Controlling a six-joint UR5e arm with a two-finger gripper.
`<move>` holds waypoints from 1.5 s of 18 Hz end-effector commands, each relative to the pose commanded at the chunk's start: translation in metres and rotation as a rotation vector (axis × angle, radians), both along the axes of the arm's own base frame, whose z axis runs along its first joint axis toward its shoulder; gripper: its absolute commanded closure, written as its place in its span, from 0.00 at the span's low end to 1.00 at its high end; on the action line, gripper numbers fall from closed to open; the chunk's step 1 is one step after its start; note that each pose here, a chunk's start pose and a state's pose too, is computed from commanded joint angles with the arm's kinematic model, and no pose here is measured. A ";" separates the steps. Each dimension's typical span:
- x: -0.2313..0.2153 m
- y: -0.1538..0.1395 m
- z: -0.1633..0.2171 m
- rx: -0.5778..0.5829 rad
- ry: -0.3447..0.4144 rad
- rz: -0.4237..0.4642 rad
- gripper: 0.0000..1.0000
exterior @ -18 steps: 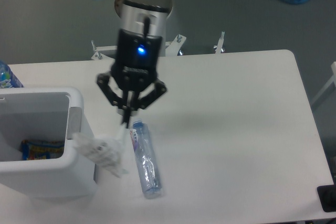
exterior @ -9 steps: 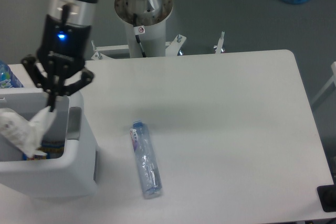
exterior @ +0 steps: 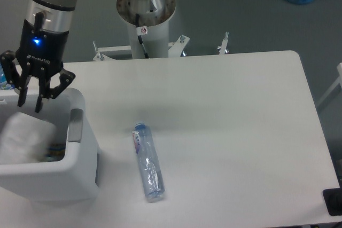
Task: Place the trash in the trash can
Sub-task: 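Move the open gripper over the clear water bottle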
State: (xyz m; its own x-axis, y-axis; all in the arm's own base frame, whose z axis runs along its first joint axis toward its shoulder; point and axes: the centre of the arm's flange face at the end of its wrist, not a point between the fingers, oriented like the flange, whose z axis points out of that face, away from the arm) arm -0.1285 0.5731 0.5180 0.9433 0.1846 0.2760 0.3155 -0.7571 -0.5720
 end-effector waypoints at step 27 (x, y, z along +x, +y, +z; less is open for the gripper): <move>-0.233 -0.036 -0.132 -0.276 0.099 0.244 0.00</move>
State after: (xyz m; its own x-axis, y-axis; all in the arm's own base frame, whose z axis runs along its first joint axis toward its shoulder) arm -0.3617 0.5370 0.3858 0.8819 0.4619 0.0944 0.4592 -0.7962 -0.3939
